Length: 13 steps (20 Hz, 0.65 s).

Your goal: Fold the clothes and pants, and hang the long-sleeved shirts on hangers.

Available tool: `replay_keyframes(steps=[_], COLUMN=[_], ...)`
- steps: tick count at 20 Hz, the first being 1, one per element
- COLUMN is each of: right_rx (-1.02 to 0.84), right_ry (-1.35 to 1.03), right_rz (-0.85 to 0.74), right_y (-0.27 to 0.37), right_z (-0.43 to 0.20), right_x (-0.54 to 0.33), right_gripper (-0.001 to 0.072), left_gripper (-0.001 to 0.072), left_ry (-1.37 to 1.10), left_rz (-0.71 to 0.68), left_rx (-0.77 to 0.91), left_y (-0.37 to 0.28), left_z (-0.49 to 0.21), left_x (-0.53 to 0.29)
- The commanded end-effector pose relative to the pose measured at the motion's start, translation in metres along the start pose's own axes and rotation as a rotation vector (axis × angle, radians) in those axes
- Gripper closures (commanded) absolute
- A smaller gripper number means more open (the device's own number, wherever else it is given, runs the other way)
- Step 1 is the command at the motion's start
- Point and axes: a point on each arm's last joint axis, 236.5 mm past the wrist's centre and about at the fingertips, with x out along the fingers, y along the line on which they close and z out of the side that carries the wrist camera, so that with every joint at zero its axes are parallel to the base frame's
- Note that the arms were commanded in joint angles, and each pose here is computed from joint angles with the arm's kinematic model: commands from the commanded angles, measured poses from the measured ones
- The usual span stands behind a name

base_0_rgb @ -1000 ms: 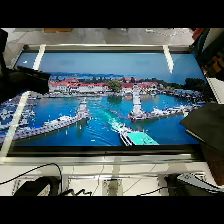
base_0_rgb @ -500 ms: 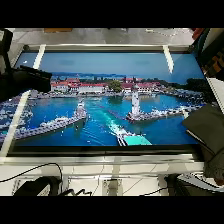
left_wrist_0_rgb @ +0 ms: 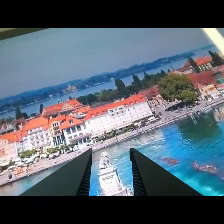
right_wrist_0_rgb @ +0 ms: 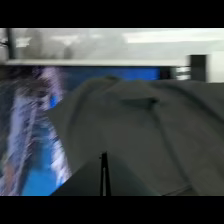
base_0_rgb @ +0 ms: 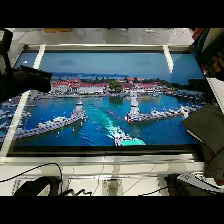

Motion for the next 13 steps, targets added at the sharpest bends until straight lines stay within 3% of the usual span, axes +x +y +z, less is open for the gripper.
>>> replay_keyframes(steps=[1, 7, 10, 13], right_rx=[-0.161, -0.662, -0.869, -0.951], right_ry=[0.100, 0.210, 0.173, 0.174], right_rz=[0.188, 0.380, 0.349, 0.331], right_y=[0.074, 0.180, 0.193, 0.200], right_z=[-0.044, -0.168, -0.199, -0.217], right_x=[-0.001, -0.024, -0.027, -0.023], right_gripper=[0.0677, 0.0677, 0.0677, 0.0676], left_gripper=[0.0450, 0.0451, 0.0451, 0.0451], left_ry=[0.000, 0.000, 0.000, 0.000], left_rz=[0.000, 0.000, 0.000, 0.000], left_rx=[0.000, 0.000, 0.000, 0.000], left_y=[0.000, 0.000, 0.000, 0.000], left_z=[0.000, 0.000, 0.000, 0.000], left_x=[0.000, 0.000, 0.000, 0.000])
